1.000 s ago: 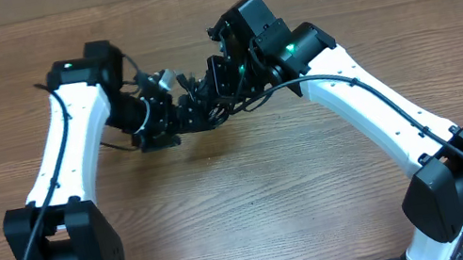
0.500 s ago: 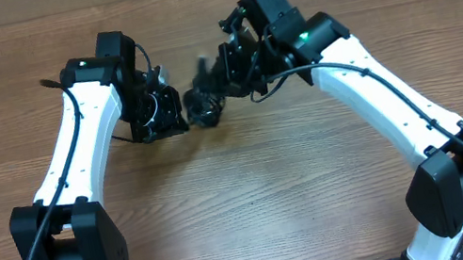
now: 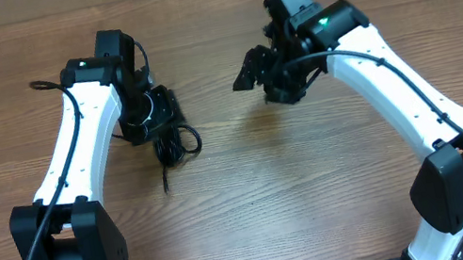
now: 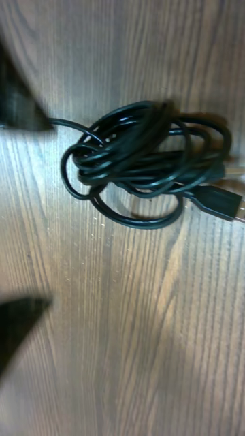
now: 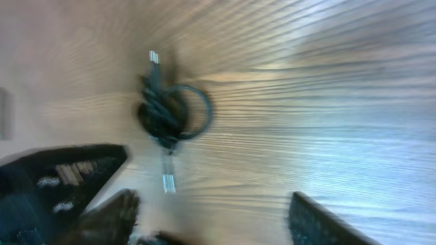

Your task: Untangle cables

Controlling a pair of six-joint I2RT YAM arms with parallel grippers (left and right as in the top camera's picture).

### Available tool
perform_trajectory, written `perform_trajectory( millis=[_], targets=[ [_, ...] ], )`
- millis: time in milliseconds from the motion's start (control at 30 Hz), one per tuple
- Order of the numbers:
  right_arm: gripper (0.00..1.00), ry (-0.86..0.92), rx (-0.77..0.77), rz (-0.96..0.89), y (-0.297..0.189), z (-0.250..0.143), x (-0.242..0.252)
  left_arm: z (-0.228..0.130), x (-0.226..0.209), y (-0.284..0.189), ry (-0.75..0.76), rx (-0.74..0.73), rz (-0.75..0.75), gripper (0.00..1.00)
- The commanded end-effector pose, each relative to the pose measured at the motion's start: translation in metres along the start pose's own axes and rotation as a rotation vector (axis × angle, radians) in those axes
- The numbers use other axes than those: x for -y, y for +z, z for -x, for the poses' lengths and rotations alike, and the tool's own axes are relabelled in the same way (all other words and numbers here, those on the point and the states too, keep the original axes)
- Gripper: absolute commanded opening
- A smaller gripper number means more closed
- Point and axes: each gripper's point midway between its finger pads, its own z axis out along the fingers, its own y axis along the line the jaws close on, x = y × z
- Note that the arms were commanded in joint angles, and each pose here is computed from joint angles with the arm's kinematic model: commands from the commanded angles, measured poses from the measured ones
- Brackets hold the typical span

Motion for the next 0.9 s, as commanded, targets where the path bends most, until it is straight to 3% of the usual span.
perform_trajectory(
  millis=[0,67,167,467,533,633,800,833,867],
  targets=[
    [0.81,-0.053,0.043,-0.100,0.006,-0.007,0.012,-0.008,-0.023,0.002,-0.032,-0.020,0.123,0.83],
    [0.88,-0.059,0.031,-0.106,0.010,-0.011,0.012,-0.018,-0.043,0.005,-0.114,-0.042,0.224,0.80],
    [0.90,-0.065,0.030,-0.092,0.011,-0.012,0.009,-0.027,-0.050,0.026,-0.128,-0.068,0.222,0.79],
    [0.90,-0.055,-0.006,-0.093,0.011,-0.019,0.010,-0.004,-0.034,0.056,-0.163,0.041,0.102,0.27],
    [0.90,-0.055,-0.005,-0.092,0.011,-0.019,0.010,0.001,-0.032,0.056,-0.158,0.059,0.094,0.25],
    [0.90,-0.053,-0.010,-0.096,0.011,-0.020,0.011,0.006,-0.030,0.055,-0.153,0.079,0.084,0.37],
    [0.90,-0.061,-0.014,-0.097,0.012,-0.023,0.009,0.017,-0.034,0.054,-0.146,0.128,0.108,0.23],
    [0.90,-0.067,-0.019,-0.099,0.013,-0.026,0.008,0.018,-0.035,0.054,-0.145,0.134,0.114,0.08],
    [0.90,-0.071,-0.021,-0.099,0.014,-0.027,0.007,0.018,-0.034,0.054,-0.145,0.133,0.111,0.04]
  ],
)
